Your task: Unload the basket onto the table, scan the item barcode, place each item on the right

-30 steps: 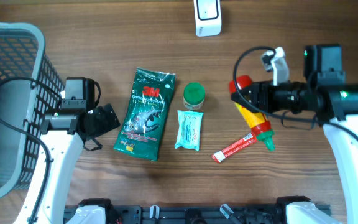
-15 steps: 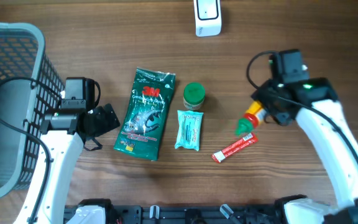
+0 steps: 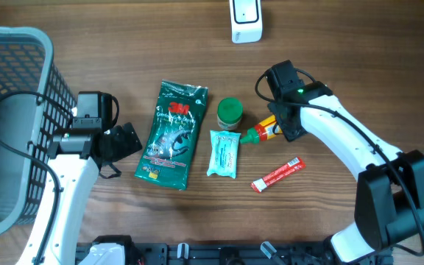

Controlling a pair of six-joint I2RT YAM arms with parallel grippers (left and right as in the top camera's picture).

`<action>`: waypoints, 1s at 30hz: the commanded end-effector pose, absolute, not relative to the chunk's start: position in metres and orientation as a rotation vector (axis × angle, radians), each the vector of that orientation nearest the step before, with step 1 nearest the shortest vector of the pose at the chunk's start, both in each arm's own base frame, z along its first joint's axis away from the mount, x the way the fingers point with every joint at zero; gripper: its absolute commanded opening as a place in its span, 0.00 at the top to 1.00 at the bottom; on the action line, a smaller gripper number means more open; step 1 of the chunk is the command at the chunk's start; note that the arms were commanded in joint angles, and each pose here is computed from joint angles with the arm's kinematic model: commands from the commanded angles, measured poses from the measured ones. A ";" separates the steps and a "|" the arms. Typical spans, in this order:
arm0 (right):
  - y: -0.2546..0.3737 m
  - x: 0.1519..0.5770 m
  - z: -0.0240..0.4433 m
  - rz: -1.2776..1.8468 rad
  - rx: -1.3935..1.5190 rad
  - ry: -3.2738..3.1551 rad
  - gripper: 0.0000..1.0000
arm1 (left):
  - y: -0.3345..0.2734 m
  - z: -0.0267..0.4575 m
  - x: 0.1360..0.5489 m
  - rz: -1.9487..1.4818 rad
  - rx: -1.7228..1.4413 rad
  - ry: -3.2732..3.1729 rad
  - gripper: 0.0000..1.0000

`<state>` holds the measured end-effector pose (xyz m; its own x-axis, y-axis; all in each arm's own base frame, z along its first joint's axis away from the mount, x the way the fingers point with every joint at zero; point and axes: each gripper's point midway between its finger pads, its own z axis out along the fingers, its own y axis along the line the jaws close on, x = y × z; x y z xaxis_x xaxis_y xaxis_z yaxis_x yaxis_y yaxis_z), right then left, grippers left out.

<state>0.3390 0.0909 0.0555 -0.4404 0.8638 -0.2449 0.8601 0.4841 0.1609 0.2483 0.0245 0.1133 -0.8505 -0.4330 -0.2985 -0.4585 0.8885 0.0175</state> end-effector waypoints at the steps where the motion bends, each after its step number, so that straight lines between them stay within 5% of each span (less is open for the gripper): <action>1: 0.094 0.337 0.054 0.027 1.473 2.454 0.28 | 0.025 0.114 0.247 0.124 -0.648 2.771 0.00; 10: 0.107 0.337 0.059 0.103 1.403 2.547 0.26 | 0.025 0.114 0.247 0.124 -0.648 2.771 0.00; 14: 0.114 0.345 0.084 0.137 1.112 2.677 0.21 | 0.025 0.114 0.247 0.124 -0.648 2.771 0.00; 20: 0.079 0.322 0.131 0.083 1.165 2.682 0.22 | 0.025 0.114 0.247 0.124 -0.648 2.771 0.00; 26: 0.051 0.298 0.138 -0.047 1.161 2.665 0.59 | 0.025 0.114 0.247 0.124 -0.648 2.771 0.00; 28: 0.052 0.293 0.122 -0.050 1.168 2.684 0.51 | 0.025 0.114 0.247 0.124 -0.649 2.771 0.00; 30: 0.064 0.293 0.106 0.046 1.131 2.730 0.28 | 0.025 0.114 0.247 0.124 -0.648 2.771 0.00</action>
<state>0.2992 0.0568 0.1253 -0.6545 0.7286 -0.2019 0.7274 0.6797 0.0946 0.2483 0.0245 0.1134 -0.8504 -0.4330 -0.2988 -0.4585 0.8885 0.0173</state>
